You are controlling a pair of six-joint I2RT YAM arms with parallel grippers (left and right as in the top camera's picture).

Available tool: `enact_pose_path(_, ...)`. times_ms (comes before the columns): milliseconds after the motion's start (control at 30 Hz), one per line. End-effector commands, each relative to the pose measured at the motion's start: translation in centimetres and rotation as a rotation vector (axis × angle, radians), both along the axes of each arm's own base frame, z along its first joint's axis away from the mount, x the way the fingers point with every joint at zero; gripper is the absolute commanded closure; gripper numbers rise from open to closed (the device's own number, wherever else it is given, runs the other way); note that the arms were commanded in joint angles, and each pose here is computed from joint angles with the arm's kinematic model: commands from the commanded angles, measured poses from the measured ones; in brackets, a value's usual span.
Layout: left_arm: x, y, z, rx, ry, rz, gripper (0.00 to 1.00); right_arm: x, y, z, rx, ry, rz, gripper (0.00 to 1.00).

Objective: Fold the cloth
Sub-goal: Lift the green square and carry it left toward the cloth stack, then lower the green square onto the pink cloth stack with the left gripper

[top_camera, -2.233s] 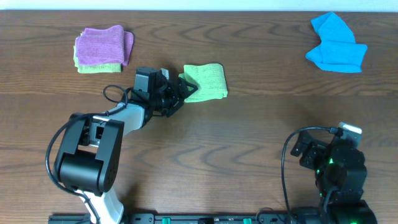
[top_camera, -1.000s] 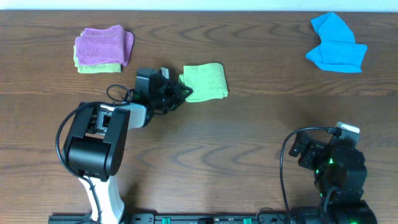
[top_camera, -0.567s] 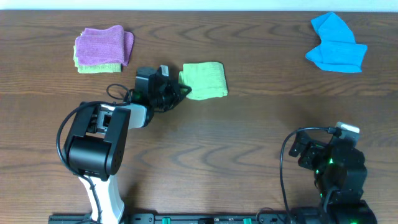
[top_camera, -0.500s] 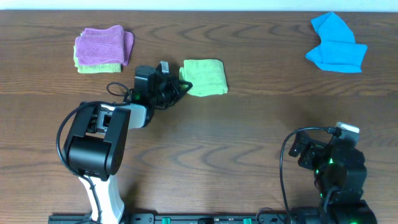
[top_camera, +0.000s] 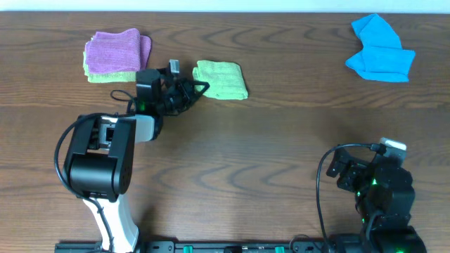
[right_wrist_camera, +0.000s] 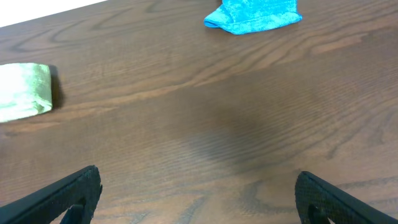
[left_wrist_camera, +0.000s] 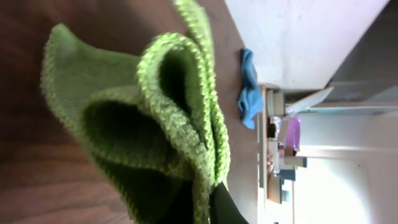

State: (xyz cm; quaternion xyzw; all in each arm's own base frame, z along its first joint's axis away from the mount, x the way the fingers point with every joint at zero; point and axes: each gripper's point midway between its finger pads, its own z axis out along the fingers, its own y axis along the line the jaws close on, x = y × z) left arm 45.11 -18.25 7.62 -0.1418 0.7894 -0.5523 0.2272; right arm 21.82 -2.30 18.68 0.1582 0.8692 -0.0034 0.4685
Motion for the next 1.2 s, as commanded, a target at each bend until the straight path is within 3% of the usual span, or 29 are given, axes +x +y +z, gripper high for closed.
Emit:
enact_pose_path(0,1.2,-0.2,1.9,0.0,-0.082,-0.057,0.94,0.0,0.2,0.2,0.012,-0.009,0.002,0.01)
enact_pose_path(533,4.0,1.3,3.9,0.341,-0.136,-0.212,0.94,0.0,0.2,0.2,0.012,-0.009,0.002,0.01)
enact_pose_path(1167,7.6,6.9,9.3,0.472,-0.271,-0.154,0.95,0.0,0.2,0.2,0.011,-0.009,0.002,0.01)
